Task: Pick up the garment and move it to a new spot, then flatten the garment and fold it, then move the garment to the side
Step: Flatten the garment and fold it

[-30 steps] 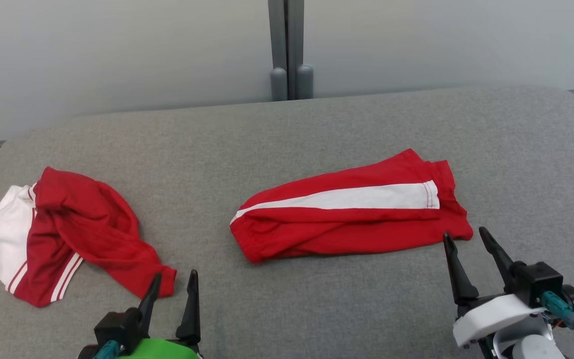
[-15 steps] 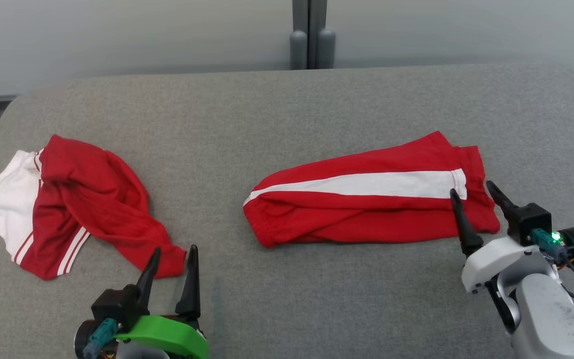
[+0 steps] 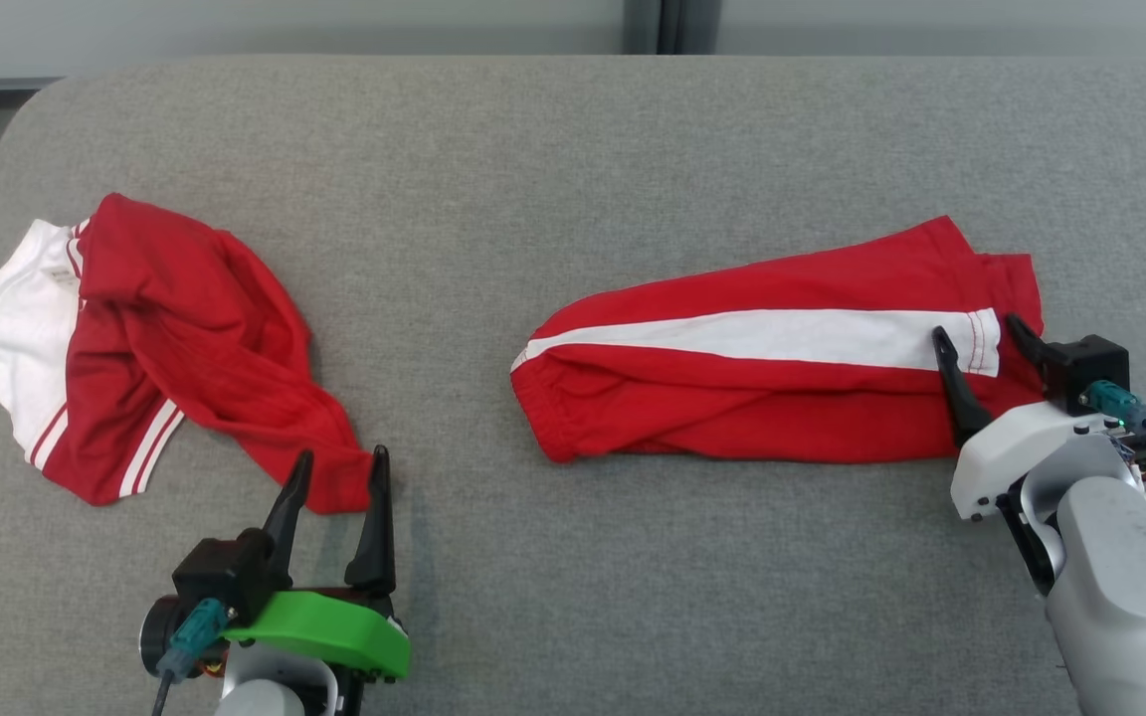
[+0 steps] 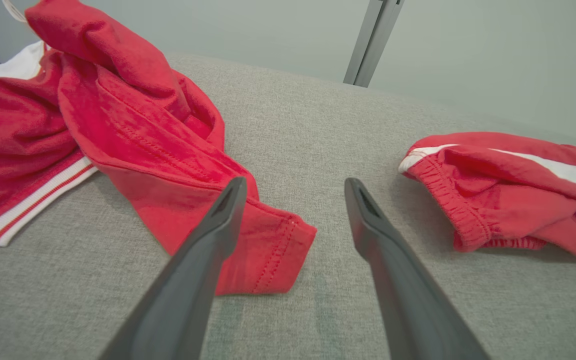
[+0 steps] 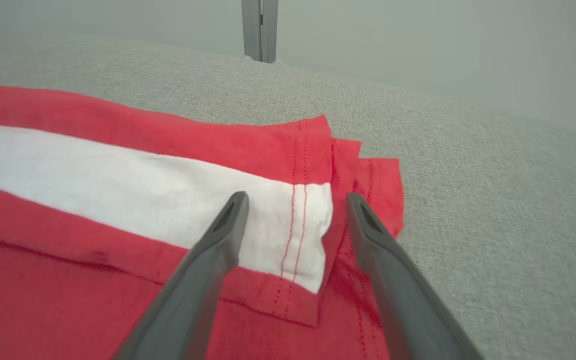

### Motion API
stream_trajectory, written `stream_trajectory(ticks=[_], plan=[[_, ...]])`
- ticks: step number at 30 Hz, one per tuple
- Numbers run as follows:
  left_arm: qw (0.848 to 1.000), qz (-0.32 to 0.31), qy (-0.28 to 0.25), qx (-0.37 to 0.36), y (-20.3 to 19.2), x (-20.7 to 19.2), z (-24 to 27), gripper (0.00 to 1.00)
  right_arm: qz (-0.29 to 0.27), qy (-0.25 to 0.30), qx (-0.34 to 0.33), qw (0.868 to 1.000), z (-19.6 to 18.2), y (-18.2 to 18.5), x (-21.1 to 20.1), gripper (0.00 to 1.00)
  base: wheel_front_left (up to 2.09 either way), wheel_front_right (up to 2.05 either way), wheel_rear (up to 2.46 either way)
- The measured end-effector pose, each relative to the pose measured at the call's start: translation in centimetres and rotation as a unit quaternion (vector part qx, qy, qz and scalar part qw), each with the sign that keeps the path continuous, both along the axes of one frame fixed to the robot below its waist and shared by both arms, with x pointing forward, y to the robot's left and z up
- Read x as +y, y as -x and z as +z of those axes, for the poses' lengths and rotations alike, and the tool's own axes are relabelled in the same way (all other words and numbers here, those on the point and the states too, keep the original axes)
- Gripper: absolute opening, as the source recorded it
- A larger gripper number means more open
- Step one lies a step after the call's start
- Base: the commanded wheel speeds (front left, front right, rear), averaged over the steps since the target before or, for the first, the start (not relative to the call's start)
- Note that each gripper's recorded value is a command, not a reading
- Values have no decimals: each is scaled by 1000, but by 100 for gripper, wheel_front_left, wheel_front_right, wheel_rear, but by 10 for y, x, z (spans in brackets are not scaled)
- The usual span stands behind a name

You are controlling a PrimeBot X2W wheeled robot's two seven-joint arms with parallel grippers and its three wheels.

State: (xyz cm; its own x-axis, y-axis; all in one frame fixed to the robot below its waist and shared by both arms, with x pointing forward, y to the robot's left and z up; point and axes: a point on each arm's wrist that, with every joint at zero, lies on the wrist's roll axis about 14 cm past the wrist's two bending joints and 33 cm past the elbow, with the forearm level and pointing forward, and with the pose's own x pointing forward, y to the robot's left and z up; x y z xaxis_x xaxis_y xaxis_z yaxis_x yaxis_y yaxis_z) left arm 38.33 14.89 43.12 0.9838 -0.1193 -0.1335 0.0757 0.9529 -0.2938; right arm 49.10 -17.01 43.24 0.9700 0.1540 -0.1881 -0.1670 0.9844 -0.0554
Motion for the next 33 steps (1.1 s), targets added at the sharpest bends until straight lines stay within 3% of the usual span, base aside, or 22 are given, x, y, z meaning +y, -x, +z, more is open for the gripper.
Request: stream_trajectory(ticks=[21,22,23,24,27,31,33], plan=[[1000,-6,-2,2,-7,-3,-3,100,21,-54,43,997,-20,-3,25,100,0,0,0],[1000,-6,-2,1,-8,-3,-2,100,21,-56,42,997,-19,-4,26,96,0,0,0],[1000,-6,-2,2,-8,-3,-3,100,23,-58,42,997,-19,-6,27,81,0,0,0],[1000,-7,-2,3,-8,-3,-3,100,24,-58,42,997,-18,-7,27,59,0,0,0],[1000,-10,-3,2,-8,-6,-3,100,27,-56,39,997,-16,-10,26,29,0,0,0],[1000,-26,-5,-6,-11,-15,2,100,30,-50,33,998,-10,-12,24,0,0,0,0],[999,-39,-6,-13,-15,-23,5,100,30,-51,27,998,-6,-12,23,0,0,0,0]])
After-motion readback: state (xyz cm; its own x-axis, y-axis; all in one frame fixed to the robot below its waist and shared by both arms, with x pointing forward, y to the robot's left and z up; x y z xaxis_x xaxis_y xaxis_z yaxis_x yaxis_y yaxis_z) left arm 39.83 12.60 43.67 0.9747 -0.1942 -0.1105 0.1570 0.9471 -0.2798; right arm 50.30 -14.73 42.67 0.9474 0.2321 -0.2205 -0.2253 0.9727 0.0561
